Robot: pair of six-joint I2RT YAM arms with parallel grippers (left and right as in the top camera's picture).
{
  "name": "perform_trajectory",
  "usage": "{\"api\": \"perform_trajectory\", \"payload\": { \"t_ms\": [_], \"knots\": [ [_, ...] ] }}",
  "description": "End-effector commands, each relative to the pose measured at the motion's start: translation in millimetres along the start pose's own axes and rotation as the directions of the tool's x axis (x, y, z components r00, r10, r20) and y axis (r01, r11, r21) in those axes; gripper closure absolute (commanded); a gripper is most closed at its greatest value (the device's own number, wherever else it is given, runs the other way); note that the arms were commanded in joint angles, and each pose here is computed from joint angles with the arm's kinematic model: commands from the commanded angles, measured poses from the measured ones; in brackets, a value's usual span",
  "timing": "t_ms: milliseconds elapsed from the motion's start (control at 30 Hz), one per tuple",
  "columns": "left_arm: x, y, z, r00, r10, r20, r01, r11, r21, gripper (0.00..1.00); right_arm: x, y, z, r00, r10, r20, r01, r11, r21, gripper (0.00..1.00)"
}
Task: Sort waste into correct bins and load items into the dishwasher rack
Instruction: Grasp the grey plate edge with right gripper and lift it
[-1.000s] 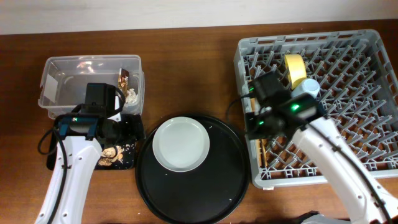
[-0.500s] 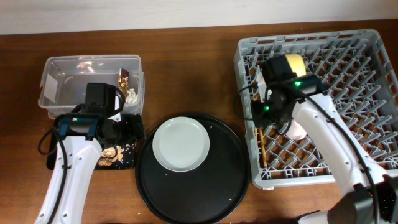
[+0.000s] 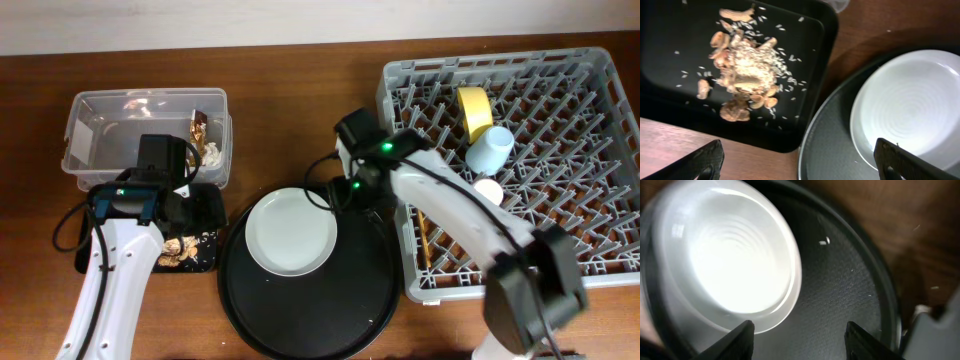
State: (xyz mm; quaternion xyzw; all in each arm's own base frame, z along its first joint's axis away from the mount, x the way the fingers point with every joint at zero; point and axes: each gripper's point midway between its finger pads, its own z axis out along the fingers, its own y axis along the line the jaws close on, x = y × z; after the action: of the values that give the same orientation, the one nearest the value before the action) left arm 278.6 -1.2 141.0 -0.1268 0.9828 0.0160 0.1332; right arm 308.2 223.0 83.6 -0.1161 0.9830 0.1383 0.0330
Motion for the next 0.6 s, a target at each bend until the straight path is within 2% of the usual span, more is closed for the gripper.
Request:
{"api": "perform_trajectory", "payload": {
  "t_ms": [0, 167, 333, 467, 567],
  "knots": [
    [-4.6, 10.9, -4.8, 0.999, -0.008, 0.033, 0.01, 0.999, -0.054, 0.05, 12.1, -9.5, 37.3, 0.991, 0.087, -0.105, -0.083, 0.996, 0.04, 0.41],
    [-4.9, 10.6, -4.8, 0.999, -0.008, 0.034, 0.009, 0.999, -0.053, 0.05, 21.9, -11.0, 62.8, 0.978, 0.101, -0.182, -0.096, 0.995, 0.037, 0.43],
    [-4.7, 10.1, -4.8, 0.999, -0.008, 0.033, 0.009, 0.999, -0.05, 0.05, 24.9, 1.8, 67.4, 0.981, 0.078, -0.175, -0.071, 0.996, 0.045, 0.43],
    [-4.7, 10.2, -4.8, 0.999, -0.007, 0.033, 0.009, 0.999, -0.051, 0.05, 26.9, 0.2, 70.6, 0.985, 0.11, -0.136, -0.089, 0.985, 0.15, 0.43],
    [-4.7, 10.1, -4.8, 0.999, -0.007, 0.033, 0.009, 0.999, -0.05, 0.05, 26.7, 1.4, 71.1, 0.985, 0.11, -0.13, -0.089, 0.984, 0.155, 0.45]
  ]
}}
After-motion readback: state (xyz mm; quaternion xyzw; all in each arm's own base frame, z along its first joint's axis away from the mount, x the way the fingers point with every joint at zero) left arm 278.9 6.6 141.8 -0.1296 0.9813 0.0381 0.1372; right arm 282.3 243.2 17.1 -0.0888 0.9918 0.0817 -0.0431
